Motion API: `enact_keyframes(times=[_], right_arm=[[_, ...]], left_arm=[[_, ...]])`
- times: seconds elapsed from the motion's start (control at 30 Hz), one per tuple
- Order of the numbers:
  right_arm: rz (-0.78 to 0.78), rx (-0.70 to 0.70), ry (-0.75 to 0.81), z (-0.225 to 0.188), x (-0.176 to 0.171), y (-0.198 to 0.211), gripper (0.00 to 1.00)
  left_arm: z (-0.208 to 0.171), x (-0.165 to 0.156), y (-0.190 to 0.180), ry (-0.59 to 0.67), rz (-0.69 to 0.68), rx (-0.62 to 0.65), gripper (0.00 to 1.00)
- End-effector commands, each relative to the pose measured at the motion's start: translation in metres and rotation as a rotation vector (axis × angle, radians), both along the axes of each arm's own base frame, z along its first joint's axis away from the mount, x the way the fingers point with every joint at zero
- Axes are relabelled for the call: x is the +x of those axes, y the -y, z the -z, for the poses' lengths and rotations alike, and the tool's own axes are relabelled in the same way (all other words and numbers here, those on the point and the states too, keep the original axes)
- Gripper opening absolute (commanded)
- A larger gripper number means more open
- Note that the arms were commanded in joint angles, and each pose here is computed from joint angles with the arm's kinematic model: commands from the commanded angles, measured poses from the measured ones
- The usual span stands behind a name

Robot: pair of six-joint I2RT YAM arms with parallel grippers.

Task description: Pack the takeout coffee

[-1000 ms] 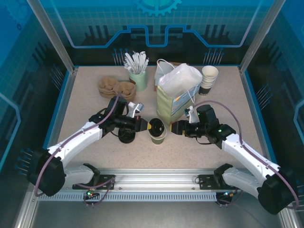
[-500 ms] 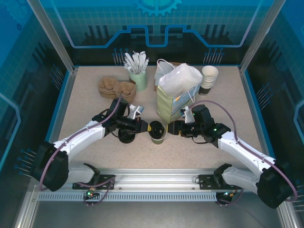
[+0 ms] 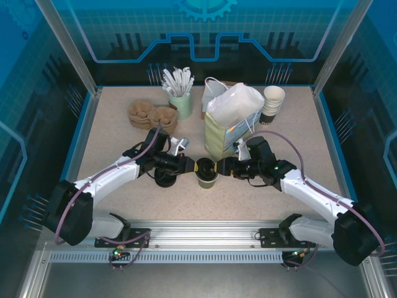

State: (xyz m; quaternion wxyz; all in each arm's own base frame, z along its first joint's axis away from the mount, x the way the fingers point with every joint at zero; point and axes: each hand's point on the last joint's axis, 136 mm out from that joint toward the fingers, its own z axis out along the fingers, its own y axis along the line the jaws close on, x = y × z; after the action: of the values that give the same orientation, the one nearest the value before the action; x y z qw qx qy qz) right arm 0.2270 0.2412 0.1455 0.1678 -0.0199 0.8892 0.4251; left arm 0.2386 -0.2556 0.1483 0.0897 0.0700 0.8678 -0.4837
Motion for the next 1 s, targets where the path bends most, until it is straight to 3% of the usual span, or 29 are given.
enact_keyframes(times=[0.0, 0.77, 0.97], right_arm=[[-0.006, 0.001, 0.008, 0.0017, -0.0003, -0.0044, 0.61], [-0.011, -0.011, -0.001, 0.0083, -0.0011, -0.0081, 0.60], [-0.015, -0.014, 0.000, 0.0081, -0.0010, -0.0101, 0.61]], left_arm=[[0.0071, -0.0035, -0.0020, -0.027, 0.008, -0.009, 0.22], [0.0160, -0.0069, -0.0018, -0.053, 0.010, -0.016, 0.23], [0.0167, -0.0093, -0.0024, -0.056, 0.018, -0.014, 0.27]])
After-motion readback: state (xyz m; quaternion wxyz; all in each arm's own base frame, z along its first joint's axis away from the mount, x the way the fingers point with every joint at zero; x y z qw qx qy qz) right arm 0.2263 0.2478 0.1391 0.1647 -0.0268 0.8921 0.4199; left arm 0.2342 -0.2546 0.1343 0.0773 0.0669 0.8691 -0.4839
